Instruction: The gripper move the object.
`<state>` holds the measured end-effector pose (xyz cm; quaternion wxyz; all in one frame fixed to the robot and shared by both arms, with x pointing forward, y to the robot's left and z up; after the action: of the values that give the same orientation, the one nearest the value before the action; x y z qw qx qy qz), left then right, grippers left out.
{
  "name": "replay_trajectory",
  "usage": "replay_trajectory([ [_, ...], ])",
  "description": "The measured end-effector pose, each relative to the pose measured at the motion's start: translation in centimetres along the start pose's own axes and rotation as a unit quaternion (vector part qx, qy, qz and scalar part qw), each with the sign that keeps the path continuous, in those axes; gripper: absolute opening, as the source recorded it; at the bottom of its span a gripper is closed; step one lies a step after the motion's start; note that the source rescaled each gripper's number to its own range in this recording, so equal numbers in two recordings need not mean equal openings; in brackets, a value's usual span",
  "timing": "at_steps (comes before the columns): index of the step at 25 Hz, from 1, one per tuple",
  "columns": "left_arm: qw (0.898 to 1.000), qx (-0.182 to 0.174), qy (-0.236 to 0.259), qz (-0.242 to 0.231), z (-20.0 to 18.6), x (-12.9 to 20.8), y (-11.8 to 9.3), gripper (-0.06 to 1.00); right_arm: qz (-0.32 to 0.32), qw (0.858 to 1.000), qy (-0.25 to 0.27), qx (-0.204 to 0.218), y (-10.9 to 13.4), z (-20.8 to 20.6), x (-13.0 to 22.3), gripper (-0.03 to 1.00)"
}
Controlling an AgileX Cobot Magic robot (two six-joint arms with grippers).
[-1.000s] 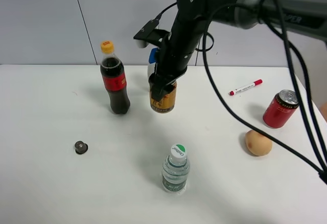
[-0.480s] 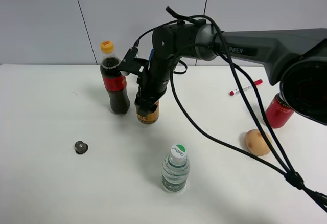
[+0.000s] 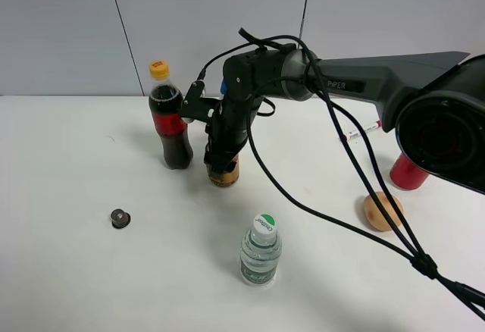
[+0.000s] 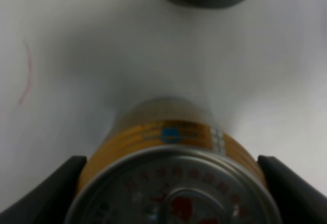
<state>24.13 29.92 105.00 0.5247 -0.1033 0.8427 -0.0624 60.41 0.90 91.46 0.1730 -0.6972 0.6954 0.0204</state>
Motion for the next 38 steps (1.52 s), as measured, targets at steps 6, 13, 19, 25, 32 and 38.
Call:
replay_trajectory([
  [6, 1.000, 0.000, 0.000, 0.000, 0.0, 0.0, 0.0, 1.00, 0.034, 0.999, -0.026, -0.004, 0.0, -0.2, -0.6, 0.26],
  [13, 1.000, 0.000, 0.000, 0.000, 0.0, 0.0, 0.0, 1.00, 0.079, 0.996, -0.035, 0.006, -0.2, -0.7, -0.8, 0.83],
  [19, 1.000, 0.000, 0.000, 0.000, 0.0, 0.0, 0.0, 1.00, 0.082, 0.995, -0.051, 0.008, -0.1, -3.4, -1.5, 0.86],
  [25, 1.000, 0.000, 0.000, 0.000, 0.0, 0.0, 0.0, 1.00, 0.063, 0.990, -0.115, 0.052, 0.7, -11.4, -4.0, 0.86],
  [32, 1.000, 0.000, 0.000, 0.000, 0.0, 0.0, 0.0, 1.00, 0.072, 0.957, -0.234, 0.156, 2.8, -27.4, -3.6, 0.87],
  [38, 1.000, 0.000, 0.000, 0.000, 0.0, 0.0, 0.0, 1.00, 0.010, 0.906, -0.237, 0.352, 5.6, -39.7, 1.0, 0.98],
])
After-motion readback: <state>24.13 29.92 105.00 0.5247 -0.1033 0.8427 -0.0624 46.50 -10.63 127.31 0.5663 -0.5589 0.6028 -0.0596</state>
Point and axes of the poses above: a point on each arm's last joint axis where the gripper is mounted, z pointing out along that axis toward the gripper, y along the wrist's bending axis when the last joint is at zero, x = y × z, the point moved 1 cm from there along z, pointing out along that axis toward the gripper, and after that the axes turned 12 degrees about -z, right-handed, at the moved point
